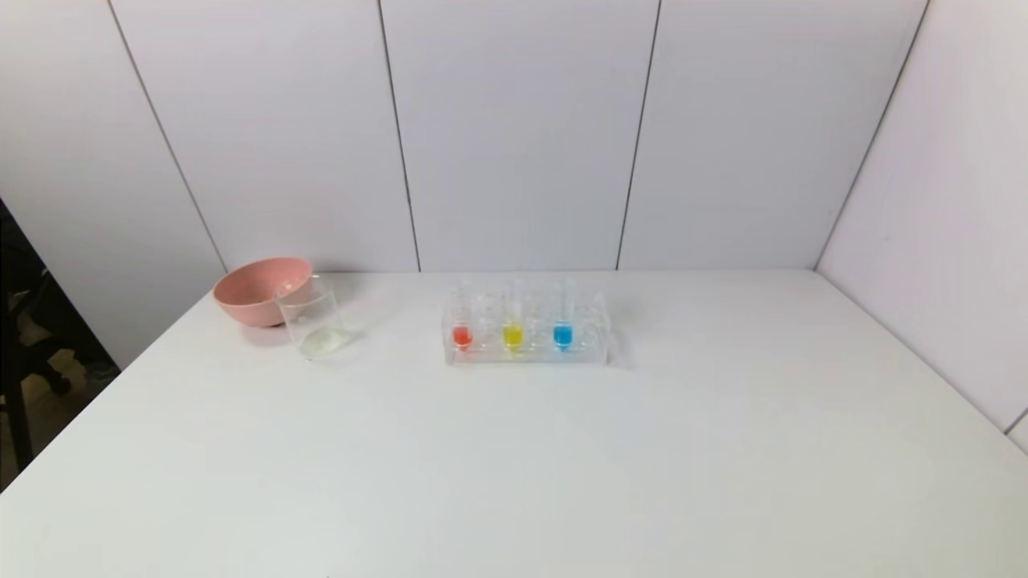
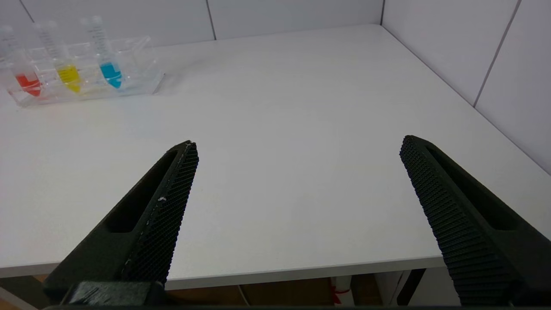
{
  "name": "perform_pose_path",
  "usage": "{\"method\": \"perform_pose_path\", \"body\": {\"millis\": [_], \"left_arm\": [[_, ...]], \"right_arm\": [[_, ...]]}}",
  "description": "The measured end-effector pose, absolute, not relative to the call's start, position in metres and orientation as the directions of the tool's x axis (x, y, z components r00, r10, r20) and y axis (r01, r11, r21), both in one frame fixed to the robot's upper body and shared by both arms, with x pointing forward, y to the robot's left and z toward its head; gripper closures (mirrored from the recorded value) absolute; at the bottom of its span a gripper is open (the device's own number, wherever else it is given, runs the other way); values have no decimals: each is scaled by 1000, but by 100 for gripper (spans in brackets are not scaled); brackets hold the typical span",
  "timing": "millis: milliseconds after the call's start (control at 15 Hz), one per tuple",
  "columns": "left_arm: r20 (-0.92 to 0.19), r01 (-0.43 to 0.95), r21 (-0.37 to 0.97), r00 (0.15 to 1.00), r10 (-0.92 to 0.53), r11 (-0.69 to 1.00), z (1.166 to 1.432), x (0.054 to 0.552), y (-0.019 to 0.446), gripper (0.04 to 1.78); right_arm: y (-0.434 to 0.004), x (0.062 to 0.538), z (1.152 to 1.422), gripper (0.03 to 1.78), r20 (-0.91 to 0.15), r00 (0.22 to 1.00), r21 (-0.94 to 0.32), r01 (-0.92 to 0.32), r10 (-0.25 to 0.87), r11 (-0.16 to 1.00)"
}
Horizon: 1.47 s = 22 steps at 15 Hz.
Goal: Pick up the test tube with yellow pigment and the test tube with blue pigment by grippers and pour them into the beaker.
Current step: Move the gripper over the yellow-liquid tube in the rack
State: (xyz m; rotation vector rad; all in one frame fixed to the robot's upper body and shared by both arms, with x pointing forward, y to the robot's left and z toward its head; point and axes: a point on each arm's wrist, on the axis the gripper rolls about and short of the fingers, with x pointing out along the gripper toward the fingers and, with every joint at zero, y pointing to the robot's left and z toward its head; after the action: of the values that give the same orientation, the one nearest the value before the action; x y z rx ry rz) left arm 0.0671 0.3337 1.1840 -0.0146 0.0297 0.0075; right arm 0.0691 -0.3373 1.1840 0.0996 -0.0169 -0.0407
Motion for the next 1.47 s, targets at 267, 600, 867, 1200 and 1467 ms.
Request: {"method": "perform_pose_path", "body": {"millis": [267, 600, 867, 1200, 1467], "left_arm": [[-28, -8, -19, 1000, 8, 1000, 1185, 67, 334, 6], [10, 47, -52, 999, -47, 998, 1232, 62, 332, 6], [7, 102, -78, 995, -102, 992, 1289, 92, 331, 6], [-30, 146, -123, 988, -150, 982, 1336, 188, 327, 6], [-35, 170, -178, 983, -179, 969, 1356, 271, 286, 6]], "right_arm": [[-337, 69, 1184, 10, 15, 999, 100, 40, -41, 994], [-337, 69, 1184, 10, 15, 999, 99, 40, -41, 994], [-337, 69, 1184, 10, 15, 999, 99, 39, -41, 994], [-337, 69, 1184, 10, 15, 999, 99, 40, -41, 994], [-337, 69, 1184, 10, 15, 999, 100, 40, -41, 994]]}}
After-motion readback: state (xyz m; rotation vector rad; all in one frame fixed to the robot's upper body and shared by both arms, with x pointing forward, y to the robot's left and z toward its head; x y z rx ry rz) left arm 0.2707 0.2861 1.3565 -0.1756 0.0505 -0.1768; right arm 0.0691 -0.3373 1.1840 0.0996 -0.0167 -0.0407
